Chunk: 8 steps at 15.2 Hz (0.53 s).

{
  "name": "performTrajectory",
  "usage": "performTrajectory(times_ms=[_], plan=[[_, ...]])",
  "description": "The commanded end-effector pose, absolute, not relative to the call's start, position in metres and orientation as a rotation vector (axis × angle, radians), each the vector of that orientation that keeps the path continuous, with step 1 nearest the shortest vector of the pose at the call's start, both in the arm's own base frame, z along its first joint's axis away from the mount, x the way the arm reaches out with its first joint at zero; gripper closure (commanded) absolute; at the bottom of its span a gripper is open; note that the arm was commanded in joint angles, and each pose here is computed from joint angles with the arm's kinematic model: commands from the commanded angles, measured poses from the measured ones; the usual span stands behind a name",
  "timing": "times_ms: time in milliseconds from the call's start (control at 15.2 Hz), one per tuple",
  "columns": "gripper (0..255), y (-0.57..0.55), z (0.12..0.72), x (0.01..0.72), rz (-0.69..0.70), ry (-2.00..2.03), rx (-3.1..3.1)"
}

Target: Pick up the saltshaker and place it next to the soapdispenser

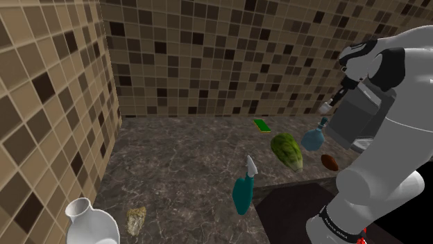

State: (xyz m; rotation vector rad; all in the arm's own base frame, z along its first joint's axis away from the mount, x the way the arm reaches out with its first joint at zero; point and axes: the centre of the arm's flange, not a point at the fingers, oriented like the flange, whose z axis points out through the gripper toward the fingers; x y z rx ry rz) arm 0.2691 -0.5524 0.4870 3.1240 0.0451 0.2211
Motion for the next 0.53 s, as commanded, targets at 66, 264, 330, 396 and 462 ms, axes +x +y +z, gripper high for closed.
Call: performTrajectory(times_ms=[66,264,330,396,462], plan=[[255,-0.552,0.471,0.269,0.221,0.045,3.124],[255,-0.552,0.455,0.269,0.221,0.045,3.124],[255,-0.552,0.450,0.269,0.221,0.045,3.124],[255,-0.552,0.445,0.269,0.221,0.045,3.124],[255,-0.552,0.439,0.269,0.221,0.045,3.124]])
